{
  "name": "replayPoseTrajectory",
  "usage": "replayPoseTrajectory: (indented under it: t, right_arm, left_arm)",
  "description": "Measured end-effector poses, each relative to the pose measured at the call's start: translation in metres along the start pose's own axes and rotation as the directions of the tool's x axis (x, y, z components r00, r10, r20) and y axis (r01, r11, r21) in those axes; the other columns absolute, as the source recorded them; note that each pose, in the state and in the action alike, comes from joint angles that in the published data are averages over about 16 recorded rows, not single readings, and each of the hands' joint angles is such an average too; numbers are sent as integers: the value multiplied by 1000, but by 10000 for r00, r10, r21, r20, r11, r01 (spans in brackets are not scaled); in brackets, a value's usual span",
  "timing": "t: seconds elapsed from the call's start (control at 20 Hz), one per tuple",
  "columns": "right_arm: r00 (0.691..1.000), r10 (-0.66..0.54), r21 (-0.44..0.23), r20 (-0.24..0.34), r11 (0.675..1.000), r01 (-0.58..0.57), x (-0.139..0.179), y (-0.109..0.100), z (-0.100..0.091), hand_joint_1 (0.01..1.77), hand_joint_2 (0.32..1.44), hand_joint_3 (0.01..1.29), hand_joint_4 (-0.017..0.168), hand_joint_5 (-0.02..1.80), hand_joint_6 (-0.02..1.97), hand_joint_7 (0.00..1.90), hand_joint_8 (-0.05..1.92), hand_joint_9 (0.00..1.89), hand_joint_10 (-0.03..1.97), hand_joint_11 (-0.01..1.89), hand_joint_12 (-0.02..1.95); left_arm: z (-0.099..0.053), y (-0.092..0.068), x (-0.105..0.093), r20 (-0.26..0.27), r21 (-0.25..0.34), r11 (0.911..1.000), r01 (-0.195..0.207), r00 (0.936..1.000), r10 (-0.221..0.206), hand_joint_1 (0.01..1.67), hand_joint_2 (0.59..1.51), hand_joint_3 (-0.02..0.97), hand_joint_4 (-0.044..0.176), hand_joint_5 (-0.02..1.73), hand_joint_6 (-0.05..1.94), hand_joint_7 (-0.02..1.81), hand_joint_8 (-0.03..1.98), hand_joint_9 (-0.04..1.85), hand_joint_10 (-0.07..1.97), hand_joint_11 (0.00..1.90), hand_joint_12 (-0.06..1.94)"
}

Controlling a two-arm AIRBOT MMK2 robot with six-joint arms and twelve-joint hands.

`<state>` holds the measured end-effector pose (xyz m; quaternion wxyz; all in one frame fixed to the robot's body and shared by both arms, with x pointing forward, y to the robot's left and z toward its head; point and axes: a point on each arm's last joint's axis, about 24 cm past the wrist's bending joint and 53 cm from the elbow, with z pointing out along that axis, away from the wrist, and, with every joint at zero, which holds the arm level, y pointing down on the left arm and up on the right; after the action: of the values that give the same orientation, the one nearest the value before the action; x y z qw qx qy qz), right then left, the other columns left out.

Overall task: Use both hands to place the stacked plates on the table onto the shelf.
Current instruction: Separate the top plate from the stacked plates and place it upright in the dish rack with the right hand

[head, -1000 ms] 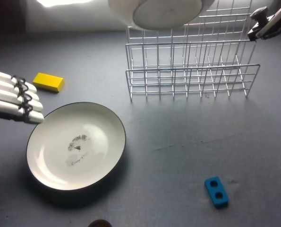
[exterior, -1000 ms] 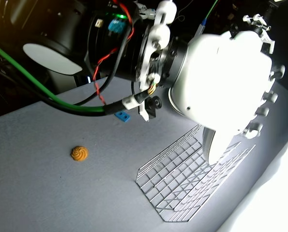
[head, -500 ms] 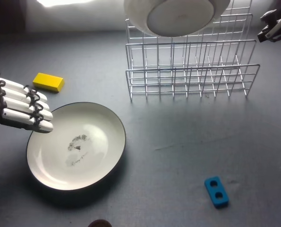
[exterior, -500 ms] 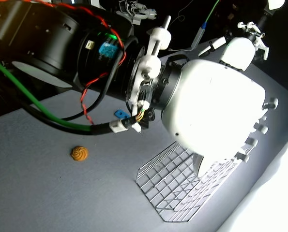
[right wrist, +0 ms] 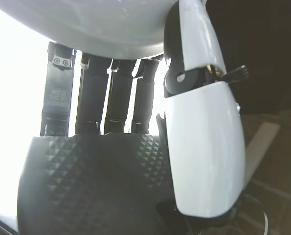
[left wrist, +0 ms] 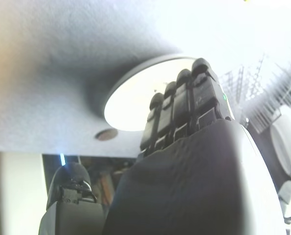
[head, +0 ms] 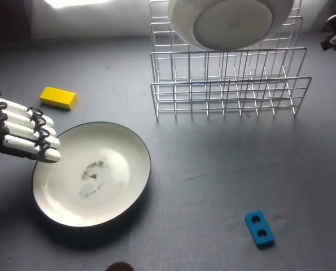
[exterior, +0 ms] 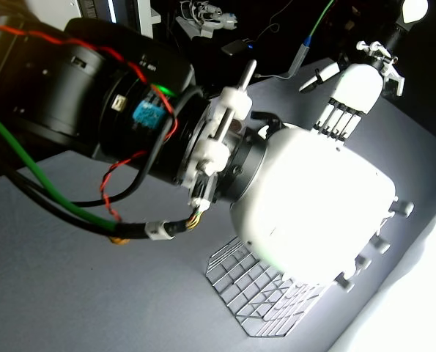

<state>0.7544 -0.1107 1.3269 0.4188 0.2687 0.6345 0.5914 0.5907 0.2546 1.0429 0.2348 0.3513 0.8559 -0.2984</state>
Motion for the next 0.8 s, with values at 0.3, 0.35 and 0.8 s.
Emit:
replayPoseTrajectory:
  t: [0.3,0.35,0.8]
  right_arm:
    - [9996,207,462,-167,9987,-199,-3,-12,3,1241,1009,15,-4,967,790,1090,858,1297,99,774,1125]
    - [9995,237,535,-204,9983,-226,-3,-14,3,1242,1010,15,-4,964,796,1084,865,1294,99,770,1133]
    - [9964,686,1206,-504,9908,-621,-2,-31,11,1243,1021,15,1,949,839,1054,882,1279,99,731,1190]
  left_arm:
    - [2,4,4,-79,-134,9999,6,10000,-7,15,1054,14,-1,21,19,18,-2,17,12,14,18]
    - [3,4,4,-95,-146,9999,10,10000,-12,15,1053,14,-1,21,19,18,-2,17,11,14,18]
    - [4,6,7,-146,-235,9997,27,9999,-31,15,1053,14,-1,20,18,19,-3,13,5,14,19]
